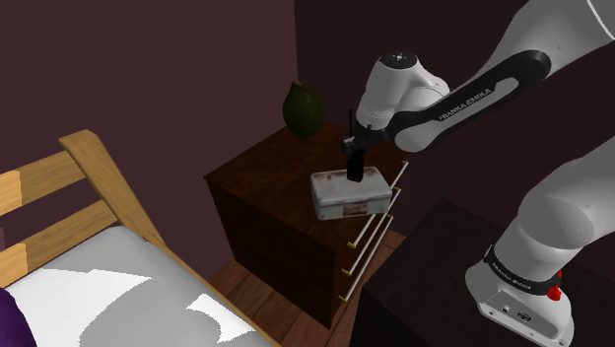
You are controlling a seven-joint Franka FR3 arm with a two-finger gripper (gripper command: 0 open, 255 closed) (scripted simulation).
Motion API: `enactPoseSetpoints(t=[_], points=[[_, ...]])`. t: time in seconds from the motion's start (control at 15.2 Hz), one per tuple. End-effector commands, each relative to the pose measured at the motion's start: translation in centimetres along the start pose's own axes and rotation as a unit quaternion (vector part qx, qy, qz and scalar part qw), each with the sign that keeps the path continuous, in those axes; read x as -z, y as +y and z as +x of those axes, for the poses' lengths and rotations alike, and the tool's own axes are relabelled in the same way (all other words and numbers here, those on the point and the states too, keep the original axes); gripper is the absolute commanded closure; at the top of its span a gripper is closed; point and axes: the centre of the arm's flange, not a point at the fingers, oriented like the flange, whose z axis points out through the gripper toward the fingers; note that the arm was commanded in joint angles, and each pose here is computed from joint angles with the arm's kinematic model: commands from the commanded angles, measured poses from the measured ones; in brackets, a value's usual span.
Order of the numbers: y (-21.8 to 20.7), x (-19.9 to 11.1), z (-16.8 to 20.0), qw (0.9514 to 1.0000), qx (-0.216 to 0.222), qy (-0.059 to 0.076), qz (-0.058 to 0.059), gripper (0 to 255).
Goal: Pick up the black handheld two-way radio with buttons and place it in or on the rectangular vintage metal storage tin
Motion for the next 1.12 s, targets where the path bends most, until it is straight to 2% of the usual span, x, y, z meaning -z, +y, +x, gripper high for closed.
enactPoseSetpoints(t=[0.0,0.07,0.59,0.66,0.99,1.06], points=[[0.0,-1.0,-0.4,1.0,0.0,0.0,0.0,255],[-0.1,-1.8,-0.7,1.0,0.0,0.0,0.0,255],[-0.1,-1.8,-0.7,1.0,0.0,0.0,0.0,255],[-0.1,-1.8,-0.7,1.0,0.0,0.0,0.0,0],[-0.1,-1.8,-0.7,1.0,0.0,0.0,0.0,0],[-0.1,-0.5,-0.7,1.0,0.0,0.0,0.0,0]])
